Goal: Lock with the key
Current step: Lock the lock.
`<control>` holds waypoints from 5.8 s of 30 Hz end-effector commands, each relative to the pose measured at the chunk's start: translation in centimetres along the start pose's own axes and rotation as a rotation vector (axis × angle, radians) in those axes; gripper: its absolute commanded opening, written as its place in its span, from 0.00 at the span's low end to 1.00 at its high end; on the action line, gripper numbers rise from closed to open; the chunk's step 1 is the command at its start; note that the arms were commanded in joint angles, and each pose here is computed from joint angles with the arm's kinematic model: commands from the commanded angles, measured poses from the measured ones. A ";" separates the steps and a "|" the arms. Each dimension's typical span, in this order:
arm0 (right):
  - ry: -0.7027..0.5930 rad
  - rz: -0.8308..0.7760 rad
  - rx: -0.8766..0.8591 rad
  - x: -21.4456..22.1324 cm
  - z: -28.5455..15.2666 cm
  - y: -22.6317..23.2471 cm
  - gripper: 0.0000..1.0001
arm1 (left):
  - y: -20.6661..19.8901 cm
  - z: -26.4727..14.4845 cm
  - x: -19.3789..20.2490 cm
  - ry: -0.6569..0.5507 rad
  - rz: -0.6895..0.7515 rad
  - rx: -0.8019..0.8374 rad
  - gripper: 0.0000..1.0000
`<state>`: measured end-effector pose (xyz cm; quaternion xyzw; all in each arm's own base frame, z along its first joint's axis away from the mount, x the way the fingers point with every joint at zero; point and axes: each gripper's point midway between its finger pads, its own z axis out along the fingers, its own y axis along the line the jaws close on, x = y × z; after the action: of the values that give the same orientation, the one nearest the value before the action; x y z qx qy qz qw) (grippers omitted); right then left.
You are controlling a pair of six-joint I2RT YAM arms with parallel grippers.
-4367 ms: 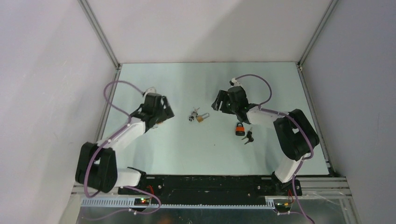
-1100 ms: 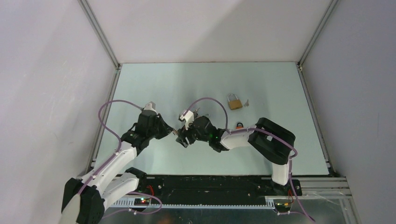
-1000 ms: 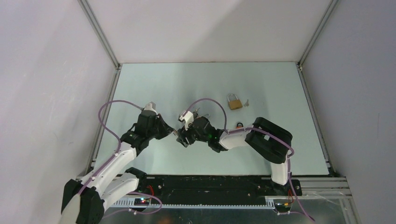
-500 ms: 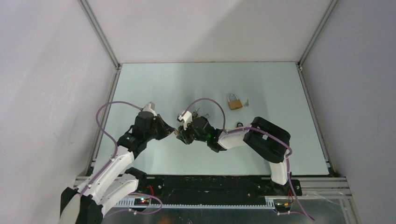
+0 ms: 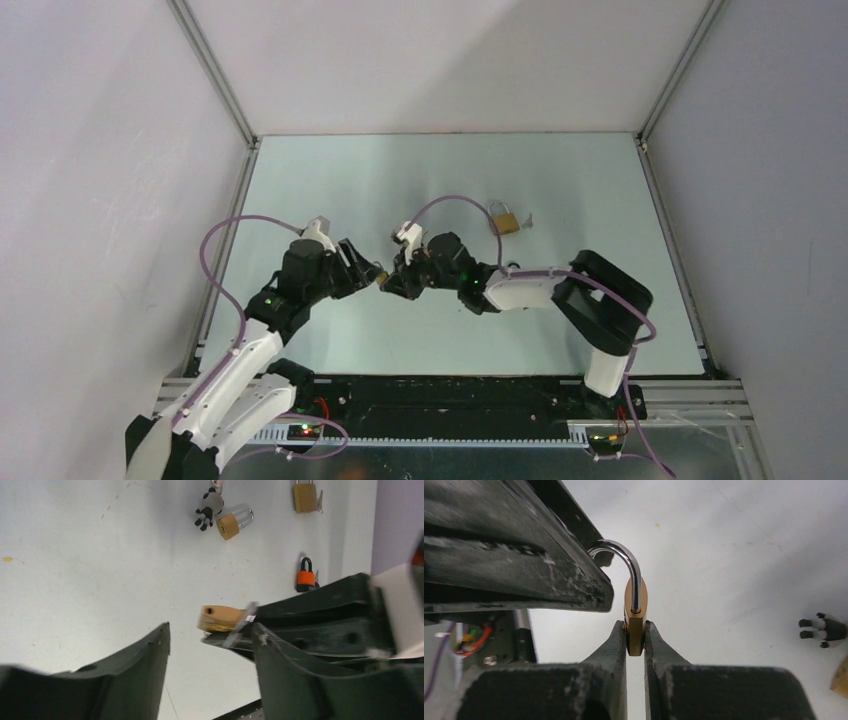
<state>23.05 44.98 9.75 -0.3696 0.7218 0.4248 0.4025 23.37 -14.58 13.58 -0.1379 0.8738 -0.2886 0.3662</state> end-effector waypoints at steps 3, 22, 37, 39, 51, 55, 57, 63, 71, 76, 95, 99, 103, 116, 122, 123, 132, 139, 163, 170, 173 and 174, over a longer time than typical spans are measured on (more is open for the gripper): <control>-0.117 0.006 -0.199 -7.4 -5.6 3.8 0.00 | -3.2 -3.1 -3.5 -0.139 0.110 0.107 0.83; -0.341 0.133 -0.411 -18.2 -16.2 9.7 0.00 | -17.6 -15.0 -6.5 -0.295 0.355 0.810 0.96; -0.479 0.259 -0.508 -22.3 -19.0 13.0 0.00 | -23.1 -16.0 -6.6 -0.289 0.264 1.023 0.77; -0.474 0.262 -0.507 -22.2 -19.0 13.0 0.00 | -23.3 -15.8 -6.5 -0.281 0.261 1.029 0.64; -0.419 0.236 -0.457 -20.8 -18.6 12.4 0.09 | -23.0 -15.4 -6.5 -0.294 0.259 1.016 0.00; -0.377 0.147 -0.412 -19.6 -19.4 11.9 0.79 | -23.0 -15.6 -6.4 -0.310 0.284 1.018 0.00; -0.375 0.116 -0.359 -19.4 -20.3 10.9 0.88 | -22.9 -15.7 -6.1 -0.309 0.309 1.025 0.00; -0.466 0.024 -0.311 -21.4 -24.0 10.7 0.88 | -22.6 -15.5 -2.8 -0.178 0.444 1.108 0.00; -0.380 -0.020 -0.247 -21.3 -23.4 10.6 0.64 | -22.4 -14.2 1.0 -0.013 0.503 1.163 0.00; -0.330 -0.042 -0.270 -20.7 -23.2 11.4 0.65 | -22.5 -13.8 2.1 0.027 0.523 1.170 0.00; -0.173 -0.083 -0.393 -18.4 -23.3 13.7 0.00 | -22.4 -15.7 2.5 0.019 0.591 1.211 0.20; -0.205 -0.068 -0.368 -19.3 -23.4 13.6 0.00 | -22.4 -16.0 2.4 0.010 0.593 1.215 0.52; -0.284 -0.097 -0.350 -21.0 -24.2 14.1 0.00 | -22.3 -15.6 2.2 -0.007 0.575 1.191 0.79; -0.471 -0.069 -0.301 -25.1 -26.0 15.4 0.00 | -22.5 -15.8 -0.2 -0.182 0.513 1.109 0.84; -0.552 0.064 -0.239 -26.8 -25.8 15.2 0.00 | -23.3 -17.1 -0.7 -0.262 0.531 1.136 0.73; -0.559 0.079 -0.231 -26.9 -25.7 15.1 0.00 | -23.3 -17.0 -0.8 -0.270 0.529 1.130 0.71; -0.606 0.244 -0.201 -28.0 -25.2 14.4 0.00 | -23.8 -16.5 -1.3 -0.318 0.518 1.092 0.47; -0.600 0.301 -0.183 -27.5 -24.7 13.8 0.00 | -23.8 -16.0 -1.7 -0.330 0.511 1.068 0.37; -0.525 0.352 -0.142 -25.4 -22.7 12.5 0.00 | -23.4 -15.8 -3.2 -0.401 0.482 1.012 0.40; -0.520 0.379 -0.143 -25.1 -22.5 12.0 0.00 | -23.1 -15.3 -2.7 -0.385 0.486 1.006 0.00; -0.510 0.367 -0.115 -24.7 -22.6 11.2 0.41 | -22.9 -15.1 -2.7 -0.391 0.489 0.996 0.00; -0.511 0.345 -0.105 -24.4 -22.8 10.9 0.53 | -22.8 -15.1 -2.7 -0.391 0.490 0.994 0.00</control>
<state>17.20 33.75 41.42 -0.1338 0.6428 0.6031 0.4530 14.59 -25.92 36.72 0.2138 0.5681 -0.5502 0.5734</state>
